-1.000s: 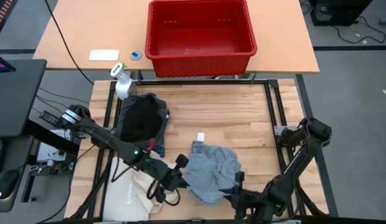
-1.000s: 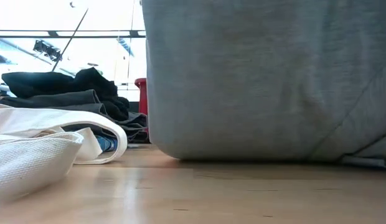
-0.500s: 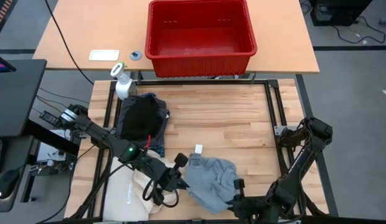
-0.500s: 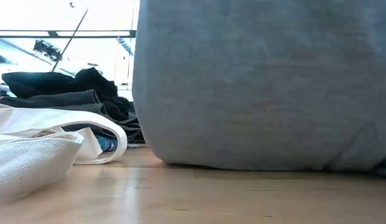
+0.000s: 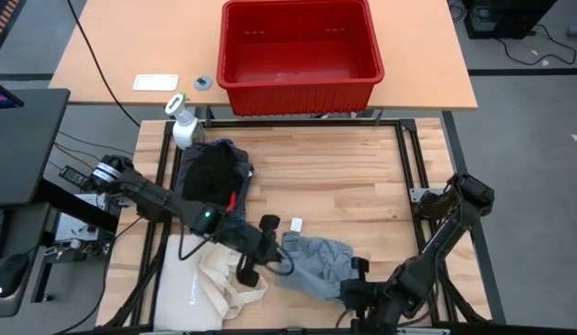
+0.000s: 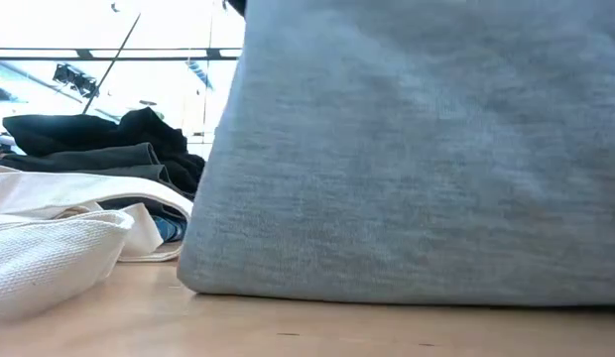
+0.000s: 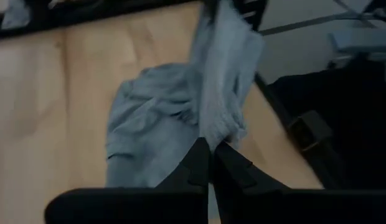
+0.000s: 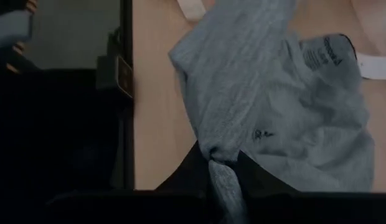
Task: Fold Laundry from Bin
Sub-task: Fold the gray shirt
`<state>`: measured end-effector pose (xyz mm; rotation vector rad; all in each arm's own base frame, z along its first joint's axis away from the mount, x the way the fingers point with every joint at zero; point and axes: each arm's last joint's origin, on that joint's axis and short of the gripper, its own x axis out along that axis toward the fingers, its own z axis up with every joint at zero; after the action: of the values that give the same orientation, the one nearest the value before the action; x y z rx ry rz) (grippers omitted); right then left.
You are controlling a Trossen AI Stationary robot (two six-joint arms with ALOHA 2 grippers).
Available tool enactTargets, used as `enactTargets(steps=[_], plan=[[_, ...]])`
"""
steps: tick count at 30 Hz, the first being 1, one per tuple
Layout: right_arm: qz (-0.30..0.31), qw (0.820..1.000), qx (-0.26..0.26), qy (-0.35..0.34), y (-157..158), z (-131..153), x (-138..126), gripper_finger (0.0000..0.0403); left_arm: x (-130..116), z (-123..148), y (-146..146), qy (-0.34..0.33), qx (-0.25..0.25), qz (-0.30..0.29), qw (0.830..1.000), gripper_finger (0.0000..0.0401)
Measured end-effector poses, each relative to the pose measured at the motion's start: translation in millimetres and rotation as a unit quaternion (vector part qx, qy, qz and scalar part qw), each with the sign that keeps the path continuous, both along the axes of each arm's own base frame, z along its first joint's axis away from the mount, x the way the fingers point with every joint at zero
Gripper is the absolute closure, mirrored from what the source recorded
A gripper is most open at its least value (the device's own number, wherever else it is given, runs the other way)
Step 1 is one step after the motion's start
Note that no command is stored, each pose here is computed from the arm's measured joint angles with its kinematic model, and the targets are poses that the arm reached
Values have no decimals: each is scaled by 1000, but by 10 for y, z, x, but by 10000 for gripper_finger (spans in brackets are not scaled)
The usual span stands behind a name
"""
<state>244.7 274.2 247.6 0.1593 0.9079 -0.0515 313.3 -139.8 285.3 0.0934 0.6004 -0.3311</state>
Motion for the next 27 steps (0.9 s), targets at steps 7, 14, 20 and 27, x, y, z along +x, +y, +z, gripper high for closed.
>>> enactTargets(steps=[7,14,20,27], plan=[[29,998,8,57,-202,-148,128,380,79,-102,259,16,-8,29,999,390],[59,996,65,31,-465,-255,174,380,107,-316,425,3,-31,29,999,390],[52,994,93,1,-787,-246,25,380,155,-362,633,-7,-32,35,999,390],[3,993,117,11,-1234,-483,-128,380,203,-377,964,4,-43,54,998,390]])
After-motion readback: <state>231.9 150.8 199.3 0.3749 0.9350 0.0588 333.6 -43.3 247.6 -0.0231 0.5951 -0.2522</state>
